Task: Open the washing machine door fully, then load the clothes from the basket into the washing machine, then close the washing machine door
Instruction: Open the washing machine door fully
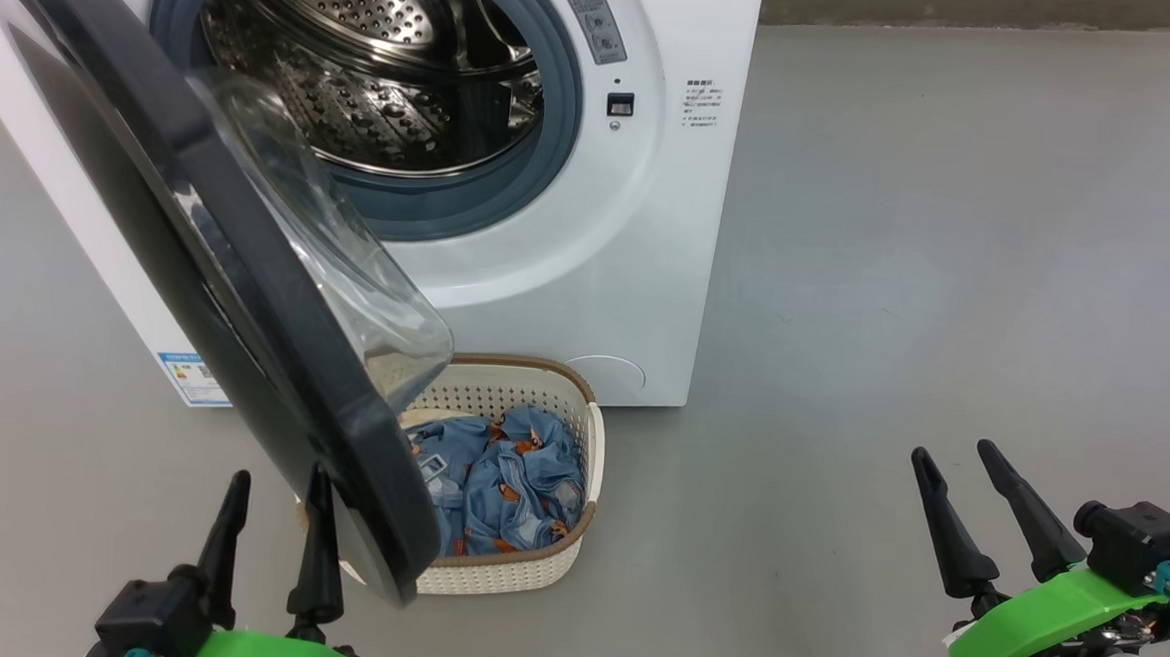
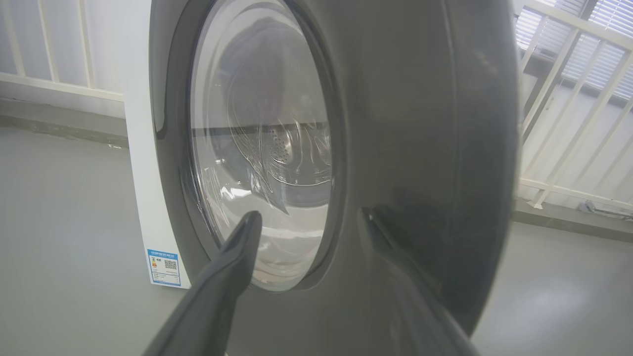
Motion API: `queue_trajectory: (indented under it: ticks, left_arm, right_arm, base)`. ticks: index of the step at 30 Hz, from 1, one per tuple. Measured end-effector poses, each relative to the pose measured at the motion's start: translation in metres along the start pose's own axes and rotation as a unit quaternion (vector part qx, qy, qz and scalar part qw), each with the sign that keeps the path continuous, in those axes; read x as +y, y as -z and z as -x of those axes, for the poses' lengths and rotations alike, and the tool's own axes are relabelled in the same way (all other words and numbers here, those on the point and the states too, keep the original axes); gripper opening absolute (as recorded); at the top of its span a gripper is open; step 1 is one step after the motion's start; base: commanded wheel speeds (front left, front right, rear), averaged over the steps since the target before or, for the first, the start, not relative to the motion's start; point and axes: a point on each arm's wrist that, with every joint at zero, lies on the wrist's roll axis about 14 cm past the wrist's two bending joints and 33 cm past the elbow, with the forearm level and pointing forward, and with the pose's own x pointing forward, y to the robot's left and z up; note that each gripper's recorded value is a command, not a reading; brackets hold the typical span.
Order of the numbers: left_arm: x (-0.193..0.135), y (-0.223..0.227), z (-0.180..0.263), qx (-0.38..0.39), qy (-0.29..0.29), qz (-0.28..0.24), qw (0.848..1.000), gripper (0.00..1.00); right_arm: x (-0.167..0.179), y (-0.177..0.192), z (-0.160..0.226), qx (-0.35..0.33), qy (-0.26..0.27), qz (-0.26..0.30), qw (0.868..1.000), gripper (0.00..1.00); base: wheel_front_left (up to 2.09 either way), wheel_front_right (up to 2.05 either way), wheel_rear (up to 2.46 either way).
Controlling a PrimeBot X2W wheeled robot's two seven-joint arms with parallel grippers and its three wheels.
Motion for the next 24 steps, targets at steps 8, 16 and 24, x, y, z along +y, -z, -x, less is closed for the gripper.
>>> queue_trajectory:
  ticks: [8,16,24]
  left_arm:
    - [0.0005,-0.001,0.0002,-0.001,-0.001,0.0,1.0,1.0]
    - [0.0007,-0.0009,-0.0002,-0.001,-0.002,0.0,1.0,1.0]
    - [0.0009,-0.0019,-0.0001,-0.003,-0.004,-0.001,1.0,1.0]
  right_arm:
    - [0.0029,0.0027,-0.0013,0.002,-0.002,0.013,1.0,1.0]
    - [0.0016,0.002,-0.002,0.001,0.001,0.012,1.0,1.0]
    - [0.0001,-0.0005,-0.0016,-0.003,0.004,0.012,1.0,1.0]
  base:
    - [0.0,0.0,0.0]
    - [0.0,0.0,0.0]
    - [0.0,0.0,0.0]
